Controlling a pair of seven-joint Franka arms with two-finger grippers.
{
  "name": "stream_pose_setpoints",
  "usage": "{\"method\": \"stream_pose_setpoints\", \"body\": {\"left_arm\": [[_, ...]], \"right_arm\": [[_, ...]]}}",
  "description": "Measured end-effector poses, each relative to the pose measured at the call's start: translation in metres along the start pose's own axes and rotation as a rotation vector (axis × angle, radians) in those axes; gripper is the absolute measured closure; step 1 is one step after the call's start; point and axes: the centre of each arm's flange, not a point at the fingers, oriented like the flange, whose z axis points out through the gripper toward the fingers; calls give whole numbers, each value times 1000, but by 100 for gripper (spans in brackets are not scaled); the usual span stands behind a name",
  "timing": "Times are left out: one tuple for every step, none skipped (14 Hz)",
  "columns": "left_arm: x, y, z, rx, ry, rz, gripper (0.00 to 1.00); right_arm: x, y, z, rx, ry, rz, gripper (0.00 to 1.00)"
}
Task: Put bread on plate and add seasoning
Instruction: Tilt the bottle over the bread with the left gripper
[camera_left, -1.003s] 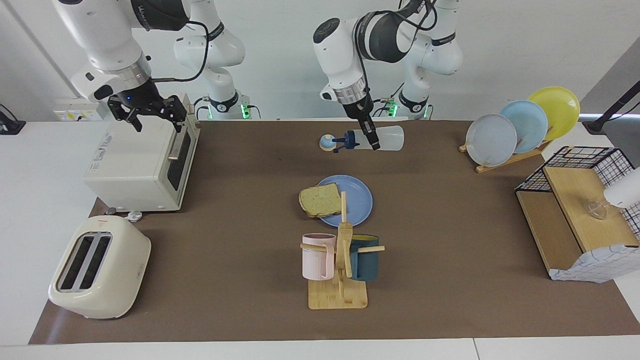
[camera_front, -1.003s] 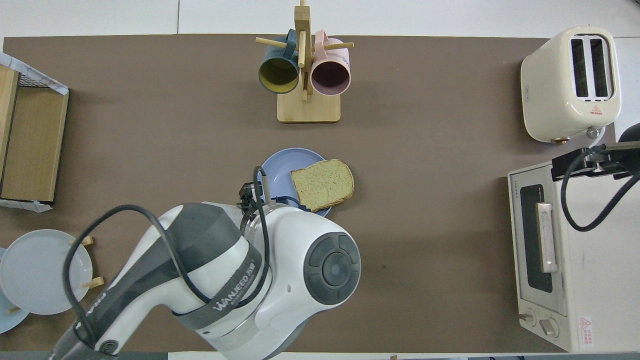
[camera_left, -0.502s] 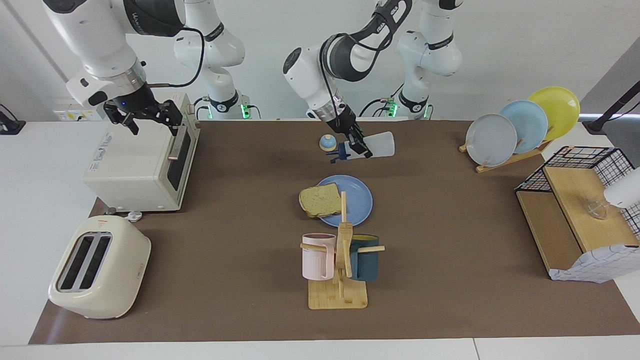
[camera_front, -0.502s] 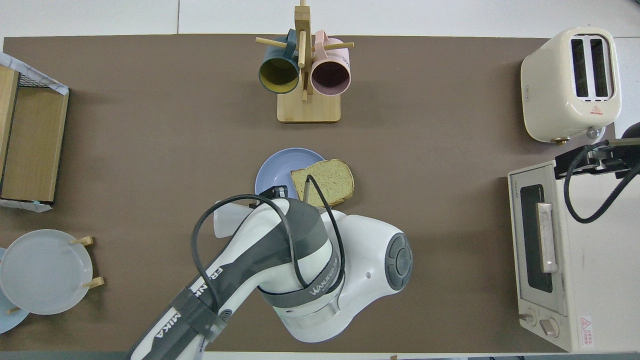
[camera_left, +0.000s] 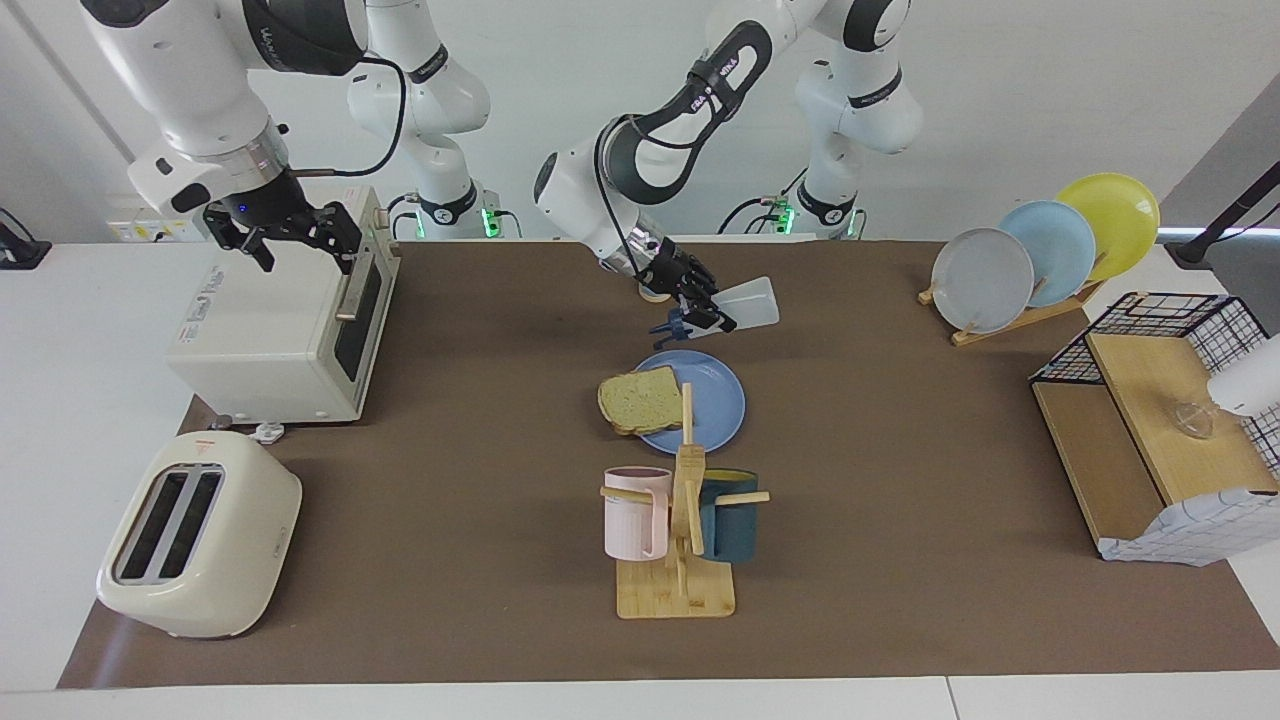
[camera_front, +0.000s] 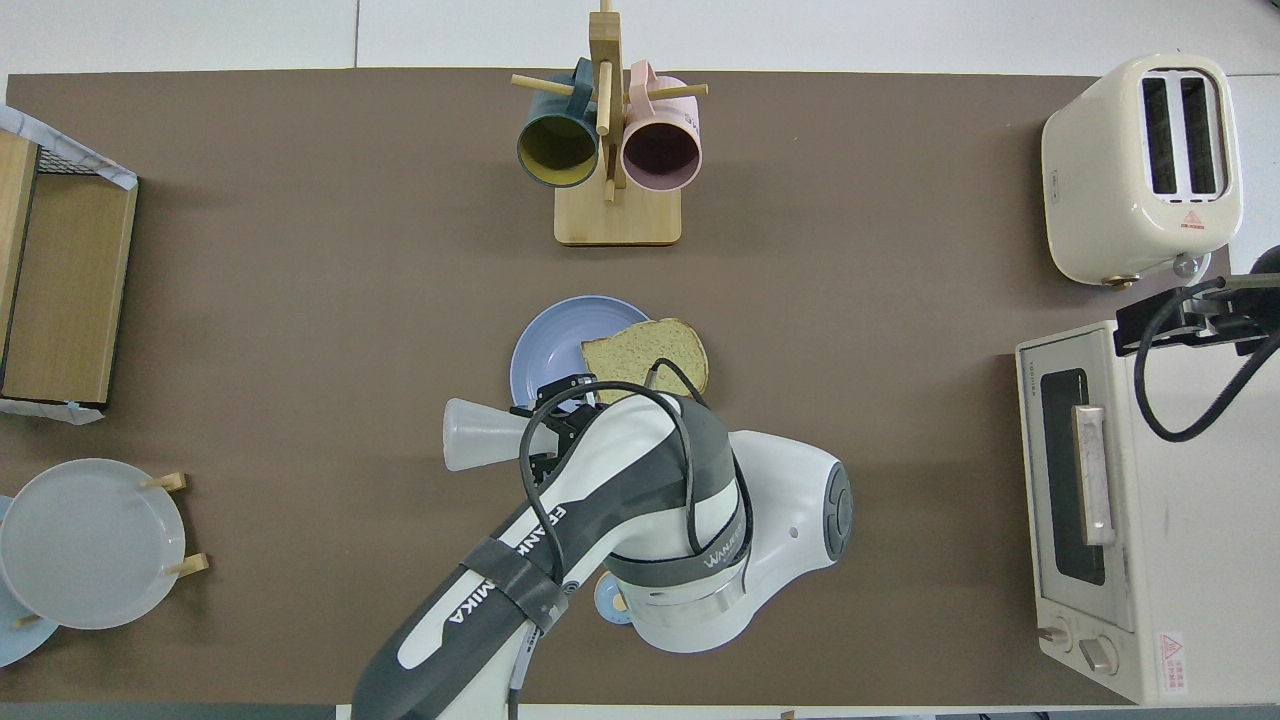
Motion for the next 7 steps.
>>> {"method": "stream_pose_setpoints", "body": {"left_arm": [[-1, 0, 2, 1, -13, 0, 59], [-2, -1, 3, 1, -22, -1, 59], [-3, -1, 3, 0, -31, -2, 59], [-3, -1, 4, -1, -36, -2, 59], [-3, 0, 5, -4, -43, -2, 59], [-3, 0, 6, -6, -53, -1, 59], [-3, 0, 8, -9, -62, 0, 59]], "right_arm": [[0, 3, 1, 1, -3, 5, 0], [0, 6, 1, 1, -6, 8, 0], [1, 7, 2, 3, -7, 10, 0], [1, 7, 2, 4, -8, 12, 0], [1, 8, 3, 5, -8, 12, 0], [1, 9, 3, 7, -7, 14, 0], [1, 11, 2, 8, -3, 17, 0]]}}
